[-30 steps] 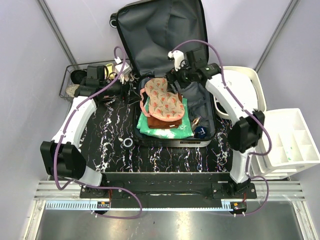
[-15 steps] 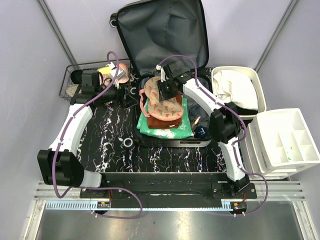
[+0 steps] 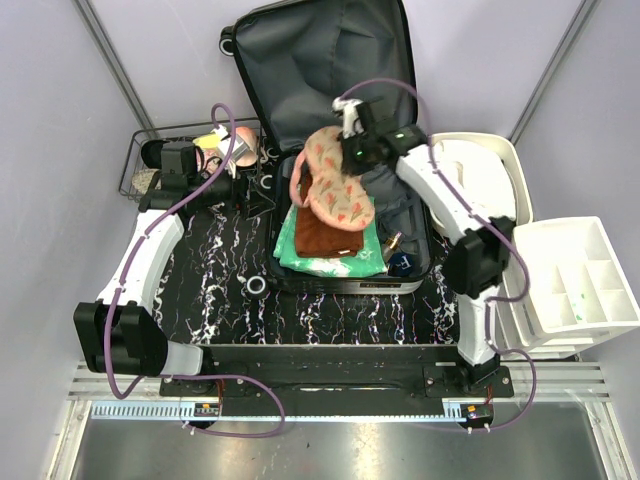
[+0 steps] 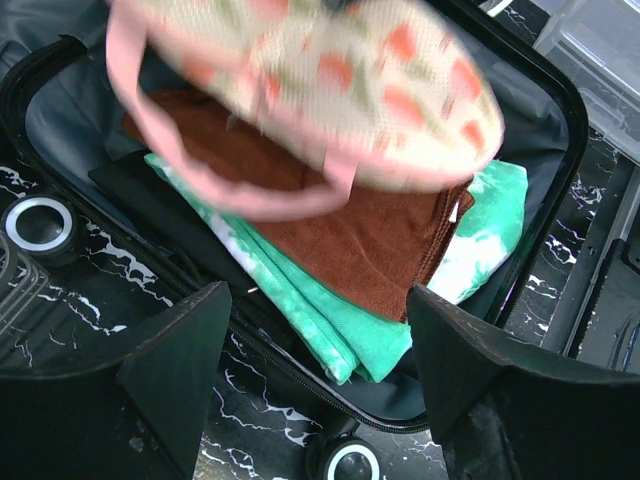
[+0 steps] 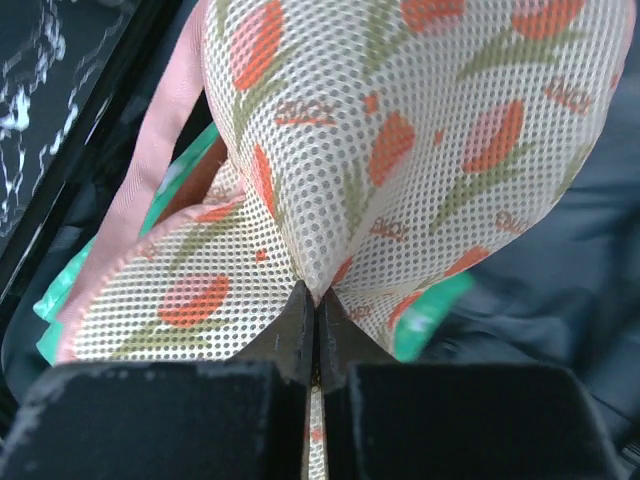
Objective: Open, take out, and arrange the luggage
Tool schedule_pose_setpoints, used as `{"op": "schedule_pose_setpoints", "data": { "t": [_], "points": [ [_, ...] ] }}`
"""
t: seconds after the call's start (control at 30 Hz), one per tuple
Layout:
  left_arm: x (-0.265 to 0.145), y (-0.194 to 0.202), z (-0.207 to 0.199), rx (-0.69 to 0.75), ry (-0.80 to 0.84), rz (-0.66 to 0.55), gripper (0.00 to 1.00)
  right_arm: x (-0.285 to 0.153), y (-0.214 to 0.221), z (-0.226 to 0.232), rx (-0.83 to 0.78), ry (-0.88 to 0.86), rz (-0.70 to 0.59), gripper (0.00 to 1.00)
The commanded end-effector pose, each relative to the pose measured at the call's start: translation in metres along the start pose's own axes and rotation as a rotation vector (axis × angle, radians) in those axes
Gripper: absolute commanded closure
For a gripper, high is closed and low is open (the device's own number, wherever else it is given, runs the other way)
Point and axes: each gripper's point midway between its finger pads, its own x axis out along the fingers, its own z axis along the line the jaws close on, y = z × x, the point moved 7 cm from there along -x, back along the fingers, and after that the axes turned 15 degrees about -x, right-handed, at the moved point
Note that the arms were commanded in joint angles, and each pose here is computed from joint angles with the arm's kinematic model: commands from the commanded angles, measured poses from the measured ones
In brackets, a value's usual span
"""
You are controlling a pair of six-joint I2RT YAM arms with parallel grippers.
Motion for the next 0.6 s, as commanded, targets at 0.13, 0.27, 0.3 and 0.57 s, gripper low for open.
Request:
{"op": "schedule_pose_setpoints", "data": {
  "t": [0.13, 0.27, 0.3, 0.57],
  "points": [
    [-0.004, -0.025, -0.013, 0.08, 0.077, -0.063, 0.24, -0.147, 0.018, -0.137, -0.026, 0.3, -0.104, 1.0],
    [-0.001, -0.025, -0.011, 0.076, 0.081, -0.058, 0.24, -0.174, 0.055, -0.194, -0.037, 0.41, -0.032, 1.0],
    [-0.001, -0.025, -0.01, 0.071, 0.08, -0.057, 0.24, -0.173, 0.061, -0.204, -0.044, 0.433, -0.008, 1.0],
    [0.0, -0.023, -0.007, 0.069, 0.073, -0.051, 0.24, -0.178, 0.104, -0.3, -0.063, 0.595, 0.099, 1.0]
  ]
}}
